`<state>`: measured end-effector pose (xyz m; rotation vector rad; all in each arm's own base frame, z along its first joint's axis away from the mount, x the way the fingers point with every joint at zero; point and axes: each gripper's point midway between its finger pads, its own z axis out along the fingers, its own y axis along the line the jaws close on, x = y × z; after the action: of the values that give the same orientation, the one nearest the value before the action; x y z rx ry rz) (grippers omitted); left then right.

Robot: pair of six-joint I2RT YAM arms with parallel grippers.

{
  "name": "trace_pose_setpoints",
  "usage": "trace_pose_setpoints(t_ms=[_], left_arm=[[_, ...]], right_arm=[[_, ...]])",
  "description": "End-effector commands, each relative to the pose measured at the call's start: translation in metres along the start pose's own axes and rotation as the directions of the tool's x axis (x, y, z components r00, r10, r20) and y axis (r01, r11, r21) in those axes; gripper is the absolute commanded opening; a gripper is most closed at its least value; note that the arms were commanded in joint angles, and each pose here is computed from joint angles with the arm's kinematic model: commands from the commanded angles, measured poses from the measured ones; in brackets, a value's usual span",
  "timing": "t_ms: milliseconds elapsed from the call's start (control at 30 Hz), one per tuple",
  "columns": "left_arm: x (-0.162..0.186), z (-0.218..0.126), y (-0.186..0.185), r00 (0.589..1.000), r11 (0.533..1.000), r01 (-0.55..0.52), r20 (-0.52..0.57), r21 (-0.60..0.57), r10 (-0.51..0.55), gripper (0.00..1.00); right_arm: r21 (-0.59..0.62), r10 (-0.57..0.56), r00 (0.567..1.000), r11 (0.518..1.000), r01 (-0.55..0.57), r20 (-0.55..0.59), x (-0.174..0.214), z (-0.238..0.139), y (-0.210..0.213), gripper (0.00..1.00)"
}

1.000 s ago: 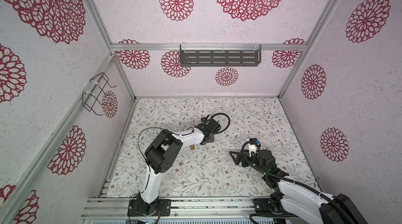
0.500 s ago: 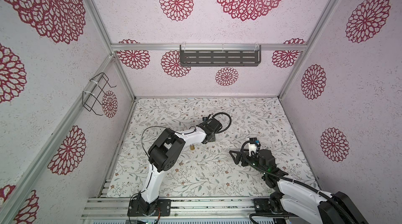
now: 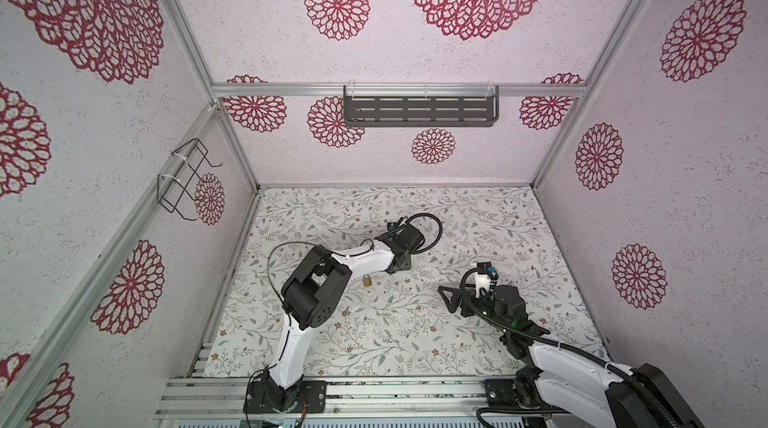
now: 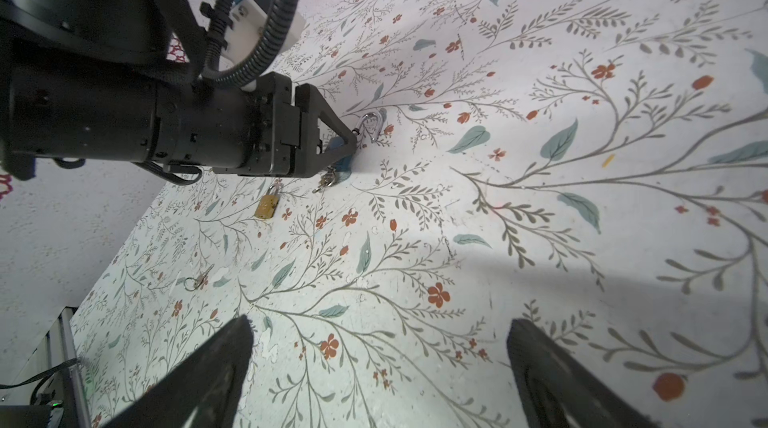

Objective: Unlock with the key

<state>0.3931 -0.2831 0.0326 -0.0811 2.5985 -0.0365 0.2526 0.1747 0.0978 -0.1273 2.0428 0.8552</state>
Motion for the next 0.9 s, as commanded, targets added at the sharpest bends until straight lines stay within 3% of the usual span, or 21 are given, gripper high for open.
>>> trace_pose_setpoints(t_ms=[0, 367, 667, 867], left_arm=[[-0.02, -0.033, 0.003, 0.997, 0.998, 0.038, 0.06, 0.045, -0.041, 0.65], [-0.033, -0.113, 0.028, 0.972, 0.973, 0.119, 0.177, 0.196, -0.155, 0.99], [-0.026, -0.171, 0.075, 0.929, 0.945, 0.173, 0.273, 0.278, -0.25, 0.97], [-0.01, -0.199, 0.106, 0.888, 0.908, 0.207, 0.319, 0.365, -0.331, 0.97]], right_arm=[[-0.048, -0.039, 0.997, 0.998, 0.042, 0.06, -0.02, -0.001, 0.013, 0.99], [-0.005, -0.092, 0.988, 0.996, 0.093, 0.127, -0.028, -0.018, 0.01, 0.99], [-0.054, -0.028, 0.997, 0.998, 0.032, 0.074, -0.039, -0.011, 0.028, 0.99], [-0.048, -0.014, 0.999, 0.999, 0.012, -0.04, -0.028, 0.009, 0.049, 0.99]])
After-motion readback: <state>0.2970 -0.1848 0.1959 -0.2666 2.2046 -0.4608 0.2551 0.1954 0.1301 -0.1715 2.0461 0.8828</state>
